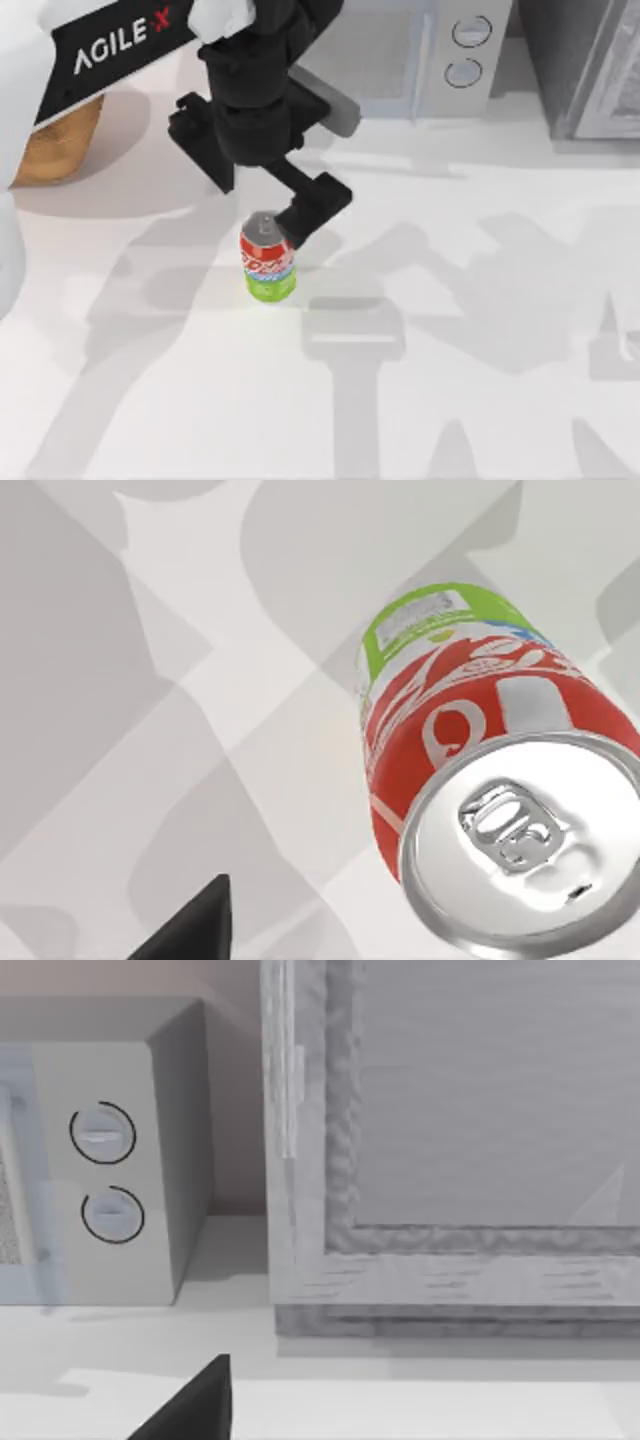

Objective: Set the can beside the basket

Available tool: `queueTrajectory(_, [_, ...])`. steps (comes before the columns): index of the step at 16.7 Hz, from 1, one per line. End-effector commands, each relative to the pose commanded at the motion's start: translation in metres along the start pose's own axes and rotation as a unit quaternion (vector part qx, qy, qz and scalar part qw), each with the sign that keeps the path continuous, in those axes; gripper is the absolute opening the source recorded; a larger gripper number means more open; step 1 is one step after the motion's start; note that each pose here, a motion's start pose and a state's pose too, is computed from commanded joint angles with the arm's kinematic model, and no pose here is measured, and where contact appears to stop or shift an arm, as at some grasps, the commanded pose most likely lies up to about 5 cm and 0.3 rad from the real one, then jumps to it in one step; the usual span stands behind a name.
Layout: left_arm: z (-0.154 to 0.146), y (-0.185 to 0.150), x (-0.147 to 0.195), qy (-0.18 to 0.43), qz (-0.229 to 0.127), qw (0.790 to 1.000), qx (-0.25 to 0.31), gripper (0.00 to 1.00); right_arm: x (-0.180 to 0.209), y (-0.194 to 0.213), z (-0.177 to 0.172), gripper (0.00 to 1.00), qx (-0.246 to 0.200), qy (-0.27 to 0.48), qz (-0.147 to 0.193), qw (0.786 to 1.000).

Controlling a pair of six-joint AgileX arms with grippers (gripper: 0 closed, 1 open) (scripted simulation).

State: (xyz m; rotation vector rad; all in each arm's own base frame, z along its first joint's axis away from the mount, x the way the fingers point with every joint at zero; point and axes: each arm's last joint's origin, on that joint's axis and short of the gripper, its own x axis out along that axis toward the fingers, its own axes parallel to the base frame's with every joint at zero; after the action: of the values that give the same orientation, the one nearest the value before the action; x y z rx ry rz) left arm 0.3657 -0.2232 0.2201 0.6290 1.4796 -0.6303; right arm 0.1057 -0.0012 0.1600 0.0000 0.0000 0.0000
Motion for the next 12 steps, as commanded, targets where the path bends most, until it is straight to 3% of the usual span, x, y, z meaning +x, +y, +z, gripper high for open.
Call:
queueTrajectory(4, [0.000, 0.001, 0.005, 0.000, 0.000, 1.000, 0.000, 1.00, 0.000, 0.000, 0.000, 1.00, 0.000, 0.000, 0.000, 1.000])
queueTrajectory(12, [0.000, 0.000, 0.060, 0.000, 0.000, 1.000, 0.000, 1.00, 0.000, 0.000, 0.000, 1.00, 0.000, 0.000, 0.000, 1.000])
